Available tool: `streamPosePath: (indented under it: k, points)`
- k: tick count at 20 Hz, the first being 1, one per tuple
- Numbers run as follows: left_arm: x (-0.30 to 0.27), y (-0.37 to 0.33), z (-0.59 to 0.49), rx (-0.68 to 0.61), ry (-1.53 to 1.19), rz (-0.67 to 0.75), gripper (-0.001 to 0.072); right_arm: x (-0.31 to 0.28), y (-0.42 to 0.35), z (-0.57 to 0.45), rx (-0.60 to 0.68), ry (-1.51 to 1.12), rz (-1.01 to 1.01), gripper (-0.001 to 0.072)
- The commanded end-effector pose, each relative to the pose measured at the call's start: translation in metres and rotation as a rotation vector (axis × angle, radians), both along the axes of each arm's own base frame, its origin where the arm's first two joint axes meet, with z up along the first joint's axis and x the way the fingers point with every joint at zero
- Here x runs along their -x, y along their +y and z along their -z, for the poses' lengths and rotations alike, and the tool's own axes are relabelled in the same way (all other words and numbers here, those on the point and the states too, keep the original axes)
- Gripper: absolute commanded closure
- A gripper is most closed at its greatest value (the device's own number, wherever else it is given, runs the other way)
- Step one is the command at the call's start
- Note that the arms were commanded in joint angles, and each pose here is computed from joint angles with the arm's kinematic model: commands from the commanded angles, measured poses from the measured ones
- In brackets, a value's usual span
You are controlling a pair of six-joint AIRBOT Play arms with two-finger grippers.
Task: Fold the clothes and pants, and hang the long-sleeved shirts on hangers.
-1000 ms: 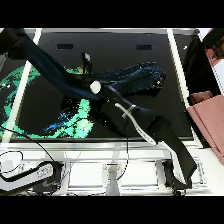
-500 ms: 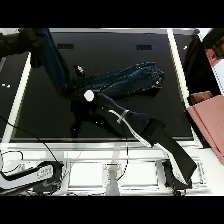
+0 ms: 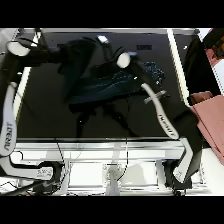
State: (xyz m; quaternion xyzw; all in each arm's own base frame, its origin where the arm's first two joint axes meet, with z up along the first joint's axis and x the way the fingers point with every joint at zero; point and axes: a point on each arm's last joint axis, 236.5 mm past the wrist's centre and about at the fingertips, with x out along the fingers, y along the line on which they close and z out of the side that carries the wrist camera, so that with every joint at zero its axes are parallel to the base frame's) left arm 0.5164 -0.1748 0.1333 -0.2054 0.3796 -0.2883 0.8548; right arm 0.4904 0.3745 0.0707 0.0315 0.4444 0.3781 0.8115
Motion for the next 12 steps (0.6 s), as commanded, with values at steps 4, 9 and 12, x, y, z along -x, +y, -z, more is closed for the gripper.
streamPosePath:
  k: [4,9,12]
  points:
    - [0.024,-0.092,0.111,0.015,0.279,0.115,0.0051,0.02,-0.116,-0.062,0.14,0.021,0.005,0.0677]
    - [0.031,-0.098,0.107,0.018,0.285,0.139,0.0007,0.017,-0.144,-0.083,0.137,-0.009,0.054,0.0677]
    - [0.022,-0.044,0.079,-0.006,0.24,0.105,0.0008,0.015,-0.172,-0.08,0.181,0.007,0.07,0.0677]
